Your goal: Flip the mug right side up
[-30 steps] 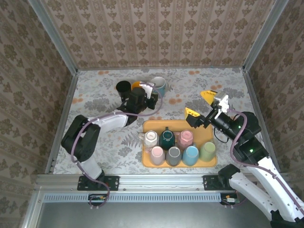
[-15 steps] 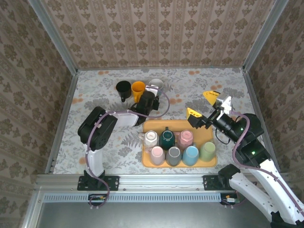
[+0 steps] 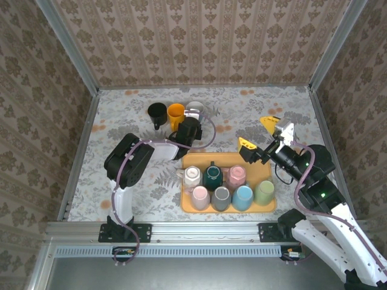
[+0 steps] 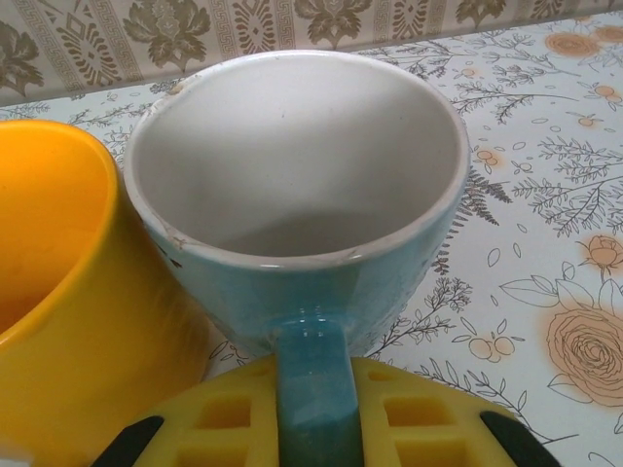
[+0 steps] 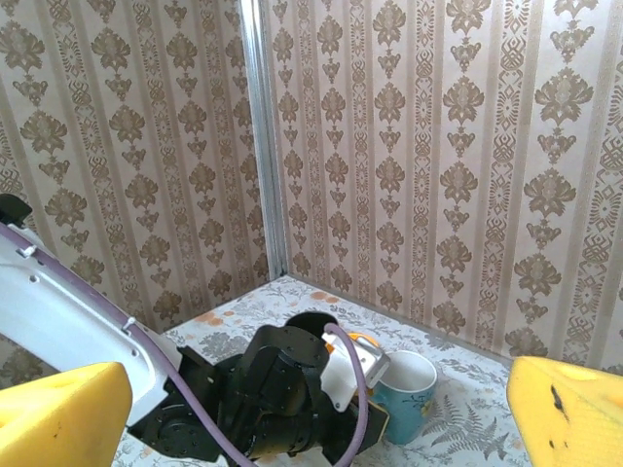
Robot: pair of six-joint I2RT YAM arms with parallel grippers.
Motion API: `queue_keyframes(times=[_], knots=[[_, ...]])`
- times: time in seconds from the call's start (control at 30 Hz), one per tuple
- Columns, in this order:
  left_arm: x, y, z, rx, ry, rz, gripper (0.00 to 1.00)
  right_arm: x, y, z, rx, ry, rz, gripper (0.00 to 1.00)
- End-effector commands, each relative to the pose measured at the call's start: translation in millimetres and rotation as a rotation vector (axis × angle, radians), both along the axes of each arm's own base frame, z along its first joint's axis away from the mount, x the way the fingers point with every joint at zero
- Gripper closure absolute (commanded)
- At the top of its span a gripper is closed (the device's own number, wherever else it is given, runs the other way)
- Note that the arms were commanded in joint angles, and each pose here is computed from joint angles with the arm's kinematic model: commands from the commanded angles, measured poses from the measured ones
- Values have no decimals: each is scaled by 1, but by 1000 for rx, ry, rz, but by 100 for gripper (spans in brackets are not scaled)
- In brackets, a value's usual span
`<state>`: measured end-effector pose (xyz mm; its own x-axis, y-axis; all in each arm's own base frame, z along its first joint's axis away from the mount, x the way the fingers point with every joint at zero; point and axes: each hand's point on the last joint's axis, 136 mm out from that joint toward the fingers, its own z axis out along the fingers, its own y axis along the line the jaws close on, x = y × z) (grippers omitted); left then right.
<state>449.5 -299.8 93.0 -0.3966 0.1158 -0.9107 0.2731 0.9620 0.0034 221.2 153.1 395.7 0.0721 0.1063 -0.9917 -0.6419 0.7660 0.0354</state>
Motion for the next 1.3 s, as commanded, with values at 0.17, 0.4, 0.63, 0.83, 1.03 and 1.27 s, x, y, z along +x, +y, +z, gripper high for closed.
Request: queue_keyframes(times=[0.17,0.4,0.63,0.83,1.03,1.27], knots=[[9,3,25,-103,-55,46,72,-5,2,3,-41,-15,15,0],[0,-2,33,-117,-60,-1,60,-9,1,13,-44,-32,17,0],[-15,-3,53,-117,-89,-23,59,-13,-2,21,-41,-32,16,0],[-41,13,102,-143,-111,-23,60,-13,-1,23,-42,15,23,0],[-81,26,150,-137,-42,-116,61,2,-4,-2,-93,204,-29,0],[-138,43,174,-110,174,-227,58,20,-28,-67,-213,640,-219,0]])
